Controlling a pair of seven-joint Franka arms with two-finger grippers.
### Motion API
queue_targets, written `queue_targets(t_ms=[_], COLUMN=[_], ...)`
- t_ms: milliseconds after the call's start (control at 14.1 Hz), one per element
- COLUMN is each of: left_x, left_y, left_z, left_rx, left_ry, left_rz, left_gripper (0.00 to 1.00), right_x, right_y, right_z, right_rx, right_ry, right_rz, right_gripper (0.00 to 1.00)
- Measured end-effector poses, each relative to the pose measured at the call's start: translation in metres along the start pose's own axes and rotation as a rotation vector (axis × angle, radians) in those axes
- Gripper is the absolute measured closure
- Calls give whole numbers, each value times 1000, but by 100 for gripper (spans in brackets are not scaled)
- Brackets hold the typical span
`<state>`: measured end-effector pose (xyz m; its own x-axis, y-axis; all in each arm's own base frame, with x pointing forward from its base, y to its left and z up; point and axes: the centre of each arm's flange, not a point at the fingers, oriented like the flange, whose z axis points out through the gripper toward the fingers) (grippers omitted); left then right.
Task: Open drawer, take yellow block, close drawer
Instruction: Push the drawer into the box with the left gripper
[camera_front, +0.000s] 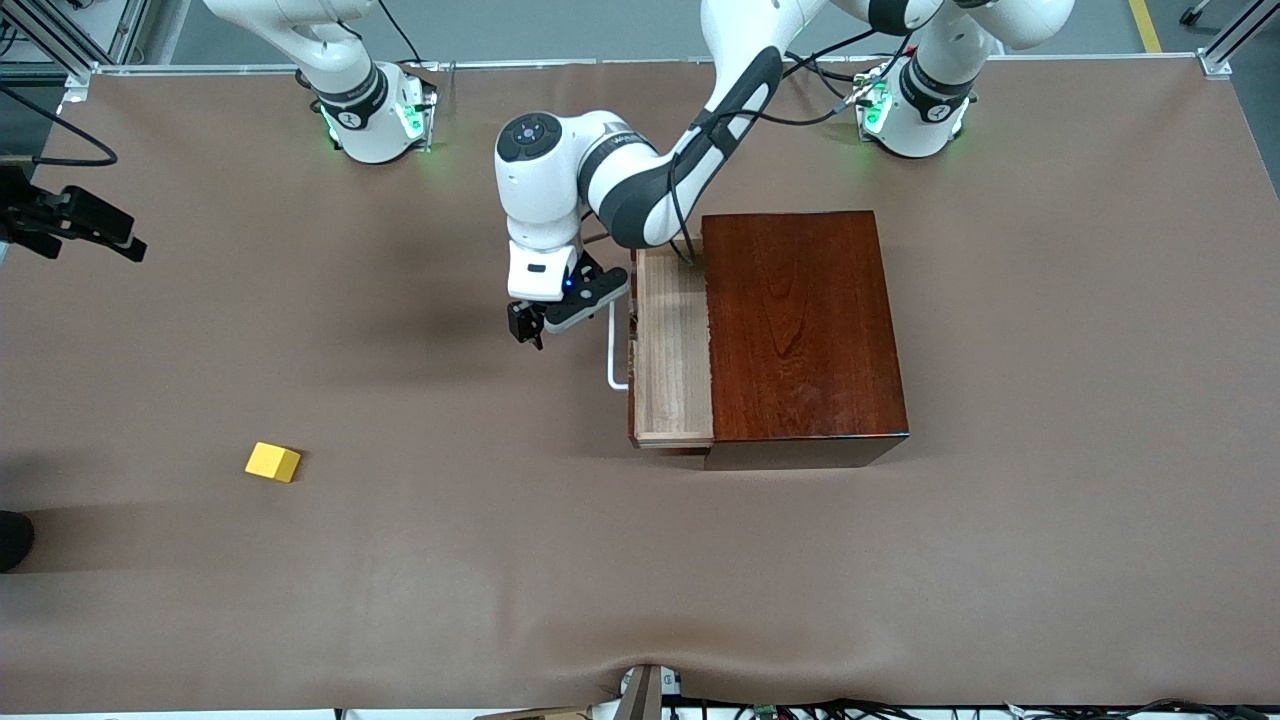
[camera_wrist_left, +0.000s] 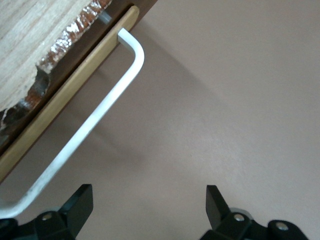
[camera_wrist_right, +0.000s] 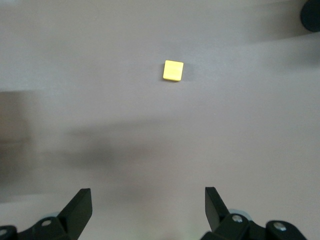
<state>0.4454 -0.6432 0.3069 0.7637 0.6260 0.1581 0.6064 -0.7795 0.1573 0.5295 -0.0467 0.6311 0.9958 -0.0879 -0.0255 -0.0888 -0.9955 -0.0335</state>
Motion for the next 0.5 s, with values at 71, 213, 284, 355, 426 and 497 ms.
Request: queue_targets(t_ms=[71,213,284,355,426,497], left_x=[0,-1,-1,1,5,10], left_y=[-1,-3,-4,-4,-5,-6], left_z=[5,14,16,18,19,20], left_rx=[6,18,23,28,38,56], left_ry=[3,6,8,11,16,21], left_rz=[2,3,3,1,-3,-10], left_gripper=[0,0,0,0,0,0], right_x=[0,1,2,3,4,5], right_y=[8,17,17,15,13,9], right_z=[0,-2,-2,-2,0,2], right_rx=[0,1,1,0,0,-1], right_ry=[2,13,18,22,20,18], right_rz=[16,32,31,28,24,17], right_gripper=[0,0,0,0,0,0])
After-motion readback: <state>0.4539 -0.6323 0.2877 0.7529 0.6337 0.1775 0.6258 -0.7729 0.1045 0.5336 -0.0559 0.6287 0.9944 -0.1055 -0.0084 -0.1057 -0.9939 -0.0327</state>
